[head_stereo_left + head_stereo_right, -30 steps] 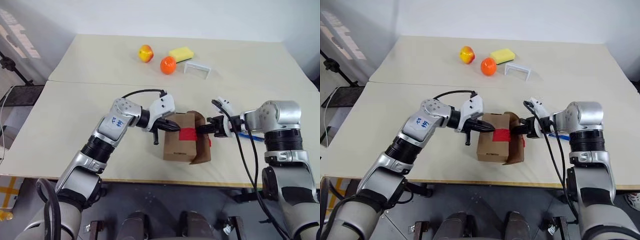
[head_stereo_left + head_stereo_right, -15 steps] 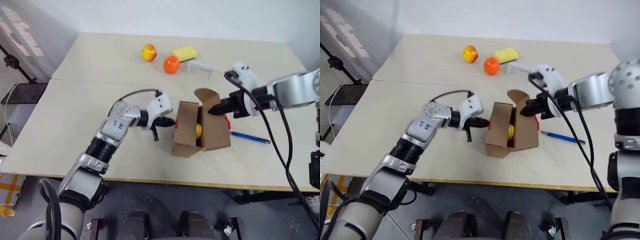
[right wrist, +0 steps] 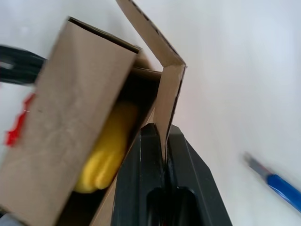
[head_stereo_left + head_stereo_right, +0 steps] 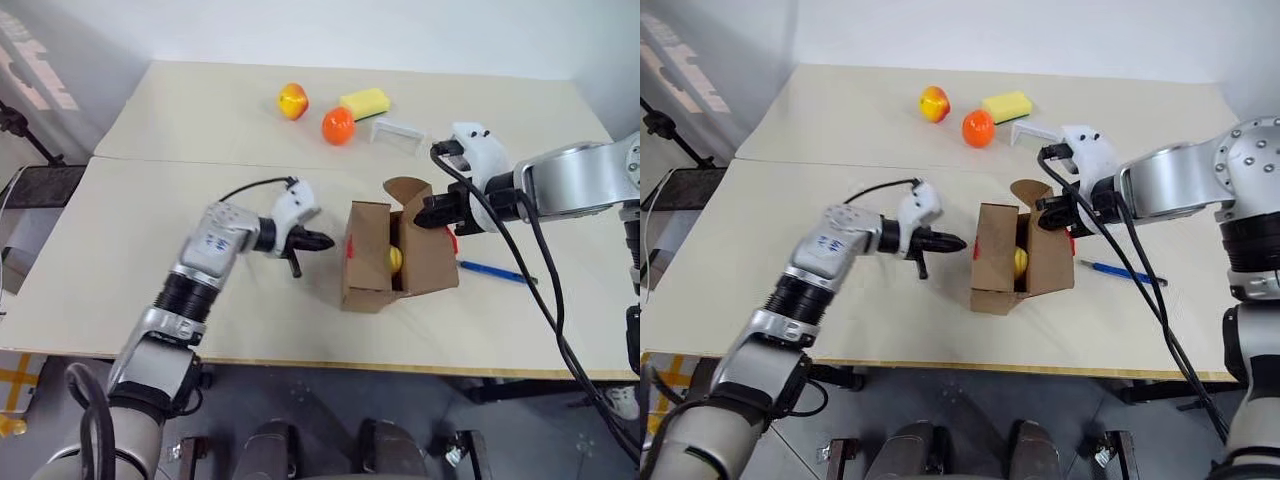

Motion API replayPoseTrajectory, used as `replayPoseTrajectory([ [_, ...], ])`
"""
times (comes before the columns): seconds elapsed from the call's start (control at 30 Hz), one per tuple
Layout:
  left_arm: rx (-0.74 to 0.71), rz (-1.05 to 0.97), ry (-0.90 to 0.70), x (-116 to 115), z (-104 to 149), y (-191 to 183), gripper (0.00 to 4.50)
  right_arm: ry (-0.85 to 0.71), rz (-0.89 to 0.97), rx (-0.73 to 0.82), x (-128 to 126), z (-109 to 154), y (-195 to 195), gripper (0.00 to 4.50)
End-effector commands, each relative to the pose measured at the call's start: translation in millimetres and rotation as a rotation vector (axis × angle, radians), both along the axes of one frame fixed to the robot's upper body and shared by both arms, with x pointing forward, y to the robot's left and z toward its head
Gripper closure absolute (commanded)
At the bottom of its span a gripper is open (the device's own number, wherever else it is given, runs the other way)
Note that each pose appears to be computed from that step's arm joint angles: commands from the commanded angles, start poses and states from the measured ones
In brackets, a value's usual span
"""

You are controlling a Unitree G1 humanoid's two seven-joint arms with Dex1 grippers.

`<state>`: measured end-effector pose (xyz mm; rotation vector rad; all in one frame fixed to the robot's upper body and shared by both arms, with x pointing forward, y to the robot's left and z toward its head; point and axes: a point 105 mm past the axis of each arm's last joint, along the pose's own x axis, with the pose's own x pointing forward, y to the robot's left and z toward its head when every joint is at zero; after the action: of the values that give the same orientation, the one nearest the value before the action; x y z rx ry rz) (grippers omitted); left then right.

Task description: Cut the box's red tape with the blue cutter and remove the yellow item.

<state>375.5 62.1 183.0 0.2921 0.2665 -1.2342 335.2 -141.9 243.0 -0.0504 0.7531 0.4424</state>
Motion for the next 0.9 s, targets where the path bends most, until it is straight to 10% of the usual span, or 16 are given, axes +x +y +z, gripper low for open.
replayPoseTrajectory([
  [0.03, -0.197, -0.134, -0.008, -19, 71, 2, 4.50, -0.027, -0.001, -0.022, 0, 4, 5, 4.49],
  [0.13, -0.243, -0.154, -0.069, -17, 93, -12, 4.50, -0.035, 0.007, -0.023, 0, 5, 9, 4.49],
  [0.53, 0.094, -0.321, -0.255, -7, 45, -64, 4.50, -0.049, 0.008, -0.029, 0, 6, 12, 4.49],
  [0.9, 0.436, -0.449, -0.316, -2, 15, -28, 4.50, -0.065, 0.002, -0.047, -1, 12, 6, 4.49],
])
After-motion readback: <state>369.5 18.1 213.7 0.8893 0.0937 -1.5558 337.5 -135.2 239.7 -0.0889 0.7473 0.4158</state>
